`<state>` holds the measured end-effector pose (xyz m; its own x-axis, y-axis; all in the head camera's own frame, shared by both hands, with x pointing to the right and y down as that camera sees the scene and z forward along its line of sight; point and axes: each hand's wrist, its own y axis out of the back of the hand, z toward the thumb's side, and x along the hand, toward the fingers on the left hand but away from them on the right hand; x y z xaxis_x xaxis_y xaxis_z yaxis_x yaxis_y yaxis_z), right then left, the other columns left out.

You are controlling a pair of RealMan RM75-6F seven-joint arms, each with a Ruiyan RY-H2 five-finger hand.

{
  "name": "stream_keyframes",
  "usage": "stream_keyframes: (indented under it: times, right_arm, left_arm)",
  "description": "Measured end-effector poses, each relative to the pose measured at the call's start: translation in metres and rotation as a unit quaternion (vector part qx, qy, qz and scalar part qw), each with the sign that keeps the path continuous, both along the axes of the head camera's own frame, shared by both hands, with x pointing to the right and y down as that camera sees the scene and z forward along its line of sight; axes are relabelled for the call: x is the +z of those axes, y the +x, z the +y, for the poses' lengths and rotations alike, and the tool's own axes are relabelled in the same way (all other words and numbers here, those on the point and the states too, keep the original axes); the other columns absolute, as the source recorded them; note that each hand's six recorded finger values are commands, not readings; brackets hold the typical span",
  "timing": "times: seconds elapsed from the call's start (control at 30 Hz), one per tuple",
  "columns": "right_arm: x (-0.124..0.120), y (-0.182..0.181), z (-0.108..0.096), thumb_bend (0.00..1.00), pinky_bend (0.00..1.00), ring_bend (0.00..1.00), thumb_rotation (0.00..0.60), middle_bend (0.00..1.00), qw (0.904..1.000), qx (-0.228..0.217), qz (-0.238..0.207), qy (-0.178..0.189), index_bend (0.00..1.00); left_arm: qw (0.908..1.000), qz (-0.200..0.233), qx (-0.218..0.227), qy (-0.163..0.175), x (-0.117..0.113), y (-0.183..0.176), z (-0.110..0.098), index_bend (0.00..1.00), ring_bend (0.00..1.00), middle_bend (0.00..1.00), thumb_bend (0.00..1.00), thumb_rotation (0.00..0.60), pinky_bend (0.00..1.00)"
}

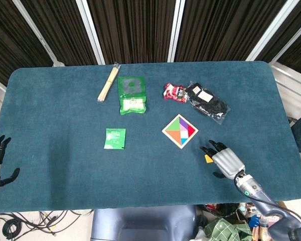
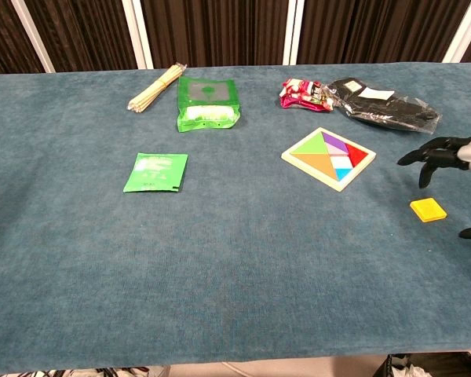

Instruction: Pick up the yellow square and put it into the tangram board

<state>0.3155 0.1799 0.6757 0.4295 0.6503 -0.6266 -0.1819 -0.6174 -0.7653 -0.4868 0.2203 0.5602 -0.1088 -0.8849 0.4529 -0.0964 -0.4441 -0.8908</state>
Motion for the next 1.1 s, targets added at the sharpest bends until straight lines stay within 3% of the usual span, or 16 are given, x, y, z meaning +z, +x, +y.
stream_keyframes:
  times: [0.47, 1.1]
  right_arm:
    - [0.027, 0.004, -0.016, 0.15, 0.15, 0.06, 0.6, 0.36, 0.9999, 0.011, -0.007, -0.008, 0.12]
    - [0.04, -0.001, -0.014, 0.2, 0.15, 0.11, 0.6, 0.41, 0.9997, 0.004, -0.022, -0.008, 0.13]
  left_arm:
    - [0.9999, -0.005, -0.011, 0.001, 0.0, -0.001, 0.0, 0.0, 0.0, 0.0, 0.3, 0.6, 0.0]
    - [0.9999, -0.009, -0.013, 0.003, 0.0, -0.002, 0.0, 0.0, 0.0, 0.0, 0.3, 0.6, 0.0]
